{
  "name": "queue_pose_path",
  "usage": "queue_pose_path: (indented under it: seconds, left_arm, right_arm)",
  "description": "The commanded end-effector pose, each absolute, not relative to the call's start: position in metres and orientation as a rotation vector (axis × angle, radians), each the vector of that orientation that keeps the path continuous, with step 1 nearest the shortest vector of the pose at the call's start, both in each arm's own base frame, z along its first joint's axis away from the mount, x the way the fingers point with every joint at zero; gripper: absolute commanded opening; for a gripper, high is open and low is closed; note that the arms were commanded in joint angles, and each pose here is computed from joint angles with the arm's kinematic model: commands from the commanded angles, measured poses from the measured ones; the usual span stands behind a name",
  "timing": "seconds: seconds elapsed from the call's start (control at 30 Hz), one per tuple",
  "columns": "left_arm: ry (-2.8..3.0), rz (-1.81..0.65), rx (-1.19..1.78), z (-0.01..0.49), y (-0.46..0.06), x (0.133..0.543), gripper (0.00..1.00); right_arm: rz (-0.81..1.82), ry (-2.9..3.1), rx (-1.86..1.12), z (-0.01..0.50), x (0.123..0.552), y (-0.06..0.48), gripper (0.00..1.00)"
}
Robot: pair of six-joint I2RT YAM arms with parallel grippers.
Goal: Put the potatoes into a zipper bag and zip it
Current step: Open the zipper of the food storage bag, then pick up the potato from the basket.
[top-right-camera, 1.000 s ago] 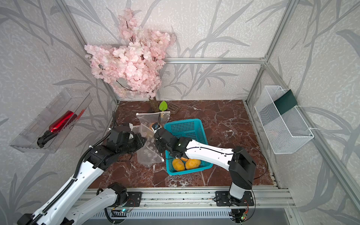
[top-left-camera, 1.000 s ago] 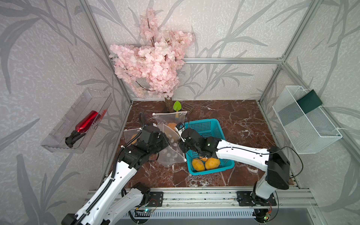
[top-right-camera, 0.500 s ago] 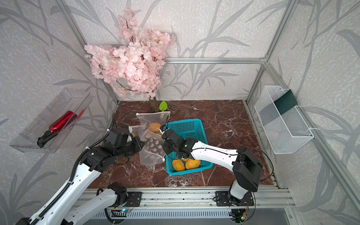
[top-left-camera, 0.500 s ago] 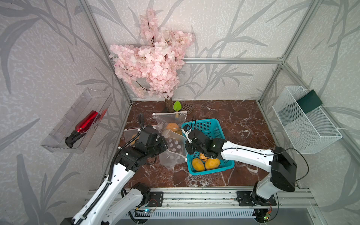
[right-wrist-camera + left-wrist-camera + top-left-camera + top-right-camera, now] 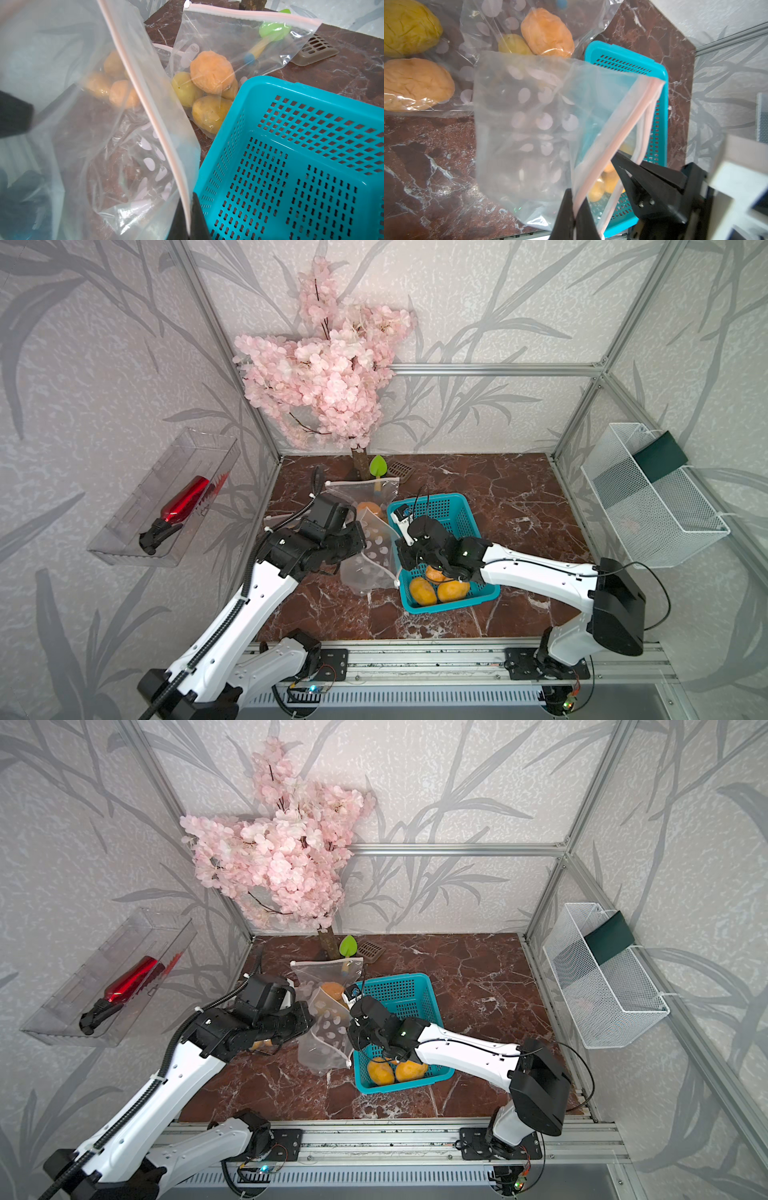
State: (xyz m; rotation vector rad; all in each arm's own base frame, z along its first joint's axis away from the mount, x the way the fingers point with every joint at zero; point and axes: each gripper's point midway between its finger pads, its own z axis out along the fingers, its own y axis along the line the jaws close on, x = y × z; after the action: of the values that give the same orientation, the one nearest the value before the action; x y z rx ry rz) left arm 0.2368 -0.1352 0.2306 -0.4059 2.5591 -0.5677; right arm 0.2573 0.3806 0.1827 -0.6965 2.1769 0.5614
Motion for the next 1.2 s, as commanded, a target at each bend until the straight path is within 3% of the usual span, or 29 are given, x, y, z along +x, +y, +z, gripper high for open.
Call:
queue_pose_path:
  seconds: [0.0,0.13,0.3,0.5,0.83,1.0,1.17]
  left_arm:
    - [2.540,-0.388,-0.395,0.235,-0.114,0.241,0.00]
    - [2.561,-0.333,-0.399,0.224,-0.111,0.243,0.00]
    - [2.556,-0.431,-0.376,0.207,-0.127,0.249,0.00]
    - [2.547,-0.375,-0.469,0.200,-0.116,0.254,0.00]
    - [2.377,-0.482,-0.451,0.210,-0.110,0.250,0.00]
    - [2.373,-0.510,-0.442,0.210,-0.113,0.248,0.00]
    - [2.407,-0.496,-0.448,0.202,-0.116,0.252,0.00]
  right_arm:
    - [0.475,2.236,-0.665,0.166,0.260,0.372,0.00]
    - [0.429,2.262,-0.654,0.154,0.262,0.367,0.06]
    - [0.458,2.264,-0.698,0.154,0.256,0.371,0.49]
    - [0.491,2.261,-0.714,0.172,0.245,0.361,0.71]
    - [0.369,2.378,-0.592,0.189,0.220,0.291,0.74]
    - [0.445,2.379,-0.529,0.214,0.205,0.272,0.78]
    - [0.188,2.352,-0.568,0.228,0.224,0.251,0.80]
